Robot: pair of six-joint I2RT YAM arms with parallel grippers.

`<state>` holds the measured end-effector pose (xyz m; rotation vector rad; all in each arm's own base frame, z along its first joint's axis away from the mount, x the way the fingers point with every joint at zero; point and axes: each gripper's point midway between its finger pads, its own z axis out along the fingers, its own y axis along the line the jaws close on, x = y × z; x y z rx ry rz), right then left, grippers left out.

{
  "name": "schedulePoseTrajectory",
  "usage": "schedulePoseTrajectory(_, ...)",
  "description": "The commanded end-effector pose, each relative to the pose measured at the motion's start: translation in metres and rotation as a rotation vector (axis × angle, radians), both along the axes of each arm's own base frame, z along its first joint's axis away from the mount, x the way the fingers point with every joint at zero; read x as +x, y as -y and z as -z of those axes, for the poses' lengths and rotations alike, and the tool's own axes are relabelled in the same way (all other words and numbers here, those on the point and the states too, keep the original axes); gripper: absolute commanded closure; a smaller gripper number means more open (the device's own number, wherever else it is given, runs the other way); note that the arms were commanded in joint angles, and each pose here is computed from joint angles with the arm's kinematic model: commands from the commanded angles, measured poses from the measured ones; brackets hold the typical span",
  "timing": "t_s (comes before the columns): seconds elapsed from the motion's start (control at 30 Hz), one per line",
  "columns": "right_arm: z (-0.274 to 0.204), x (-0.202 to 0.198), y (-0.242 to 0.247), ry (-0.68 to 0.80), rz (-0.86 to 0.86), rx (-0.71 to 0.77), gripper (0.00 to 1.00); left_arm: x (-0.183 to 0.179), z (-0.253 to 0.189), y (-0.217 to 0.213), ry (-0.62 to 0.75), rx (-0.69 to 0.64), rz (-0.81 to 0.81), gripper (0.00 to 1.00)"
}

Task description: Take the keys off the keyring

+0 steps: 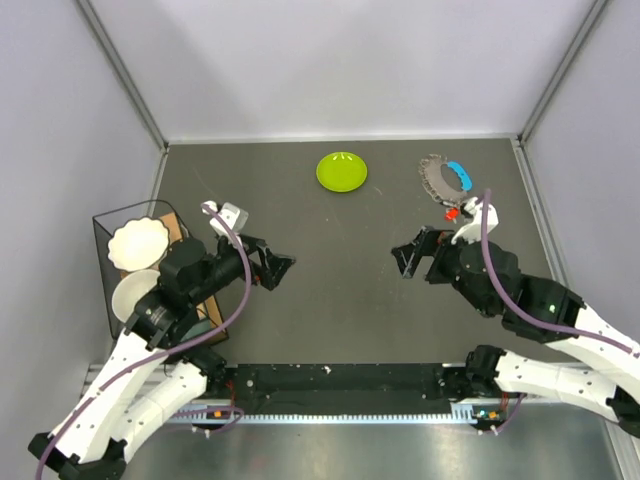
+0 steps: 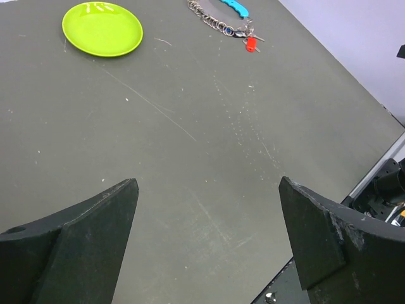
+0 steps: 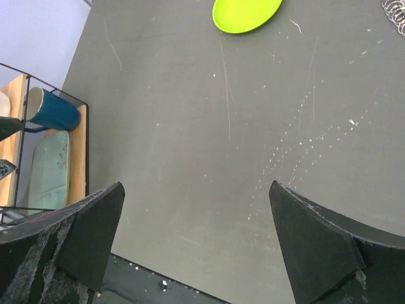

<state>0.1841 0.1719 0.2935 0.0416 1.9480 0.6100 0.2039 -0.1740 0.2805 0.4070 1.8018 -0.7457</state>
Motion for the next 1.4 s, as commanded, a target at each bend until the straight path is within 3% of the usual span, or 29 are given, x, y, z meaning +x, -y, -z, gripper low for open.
schedulePoseTrajectory(0.0,-0.025,0.007,-0.004,0.054,0.005,0.015,0.01,0.006,-0.015,0.000,0.098,-0.022,-0.003,0.01)
schedulePoseTrajectory(0.17,-0.022,0.019,-0.006,0.082,0.035,-0.069,0.01,0.008,-0.010,-0.004,0.107,-0.002,-0.019,0.01)
schedulePoseTrajectory(0.33,-0.006,0.047,0.002,0.115,0.149,-0.301,0.01,0.008,-0.008,-0.012,0.118,-0.001,-0.058,0.02)
schedulePoseTrajectory(0.43,0.005,0.077,0.015,0.058,0.197,-0.378,0.01,0.004,-0.007,-0.010,0.115,-0.025,-0.044,0.02)
schedulePoseTrajectory(0.6,0.034,0.132,0.070,-0.086,0.349,-0.379,0.02,-0.001,-0.005,-0.007,0.130,-0.059,-0.027,0.05)
schedulePoseTrajectory(0.7,0.062,0.162,0.100,-0.154,0.398,-0.373,0.08,0.001,-0.004,-0.008,0.122,-0.063,-0.040,0.05)
schedulePoseTrajectory(0.87,0.105,0.210,0.134,-0.249,0.442,-0.296,0.32,0.004,-0.002,-0.010,0.117,-0.068,-0.068,0.07)
schedulePoseTrajectory(1.0,0.145,0.256,0.153,-0.338,0.441,-0.339,0.39,0.002,-0.001,-0.007,0.107,-0.068,-0.051,0.07)
schedulePoseTrajectory(1.13,0.168,0.293,0.161,-0.375,0.395,-0.408,0.54,0.004,0.003,-0.006,0.090,-0.060,-0.048,0.08)
schedulePoseTrajectory(1.37,0.194,0.328,0.177,-0.418,0.396,-0.451,0.53,0.003,0.000,-0.006,0.112,-0.060,-0.043,0.09)
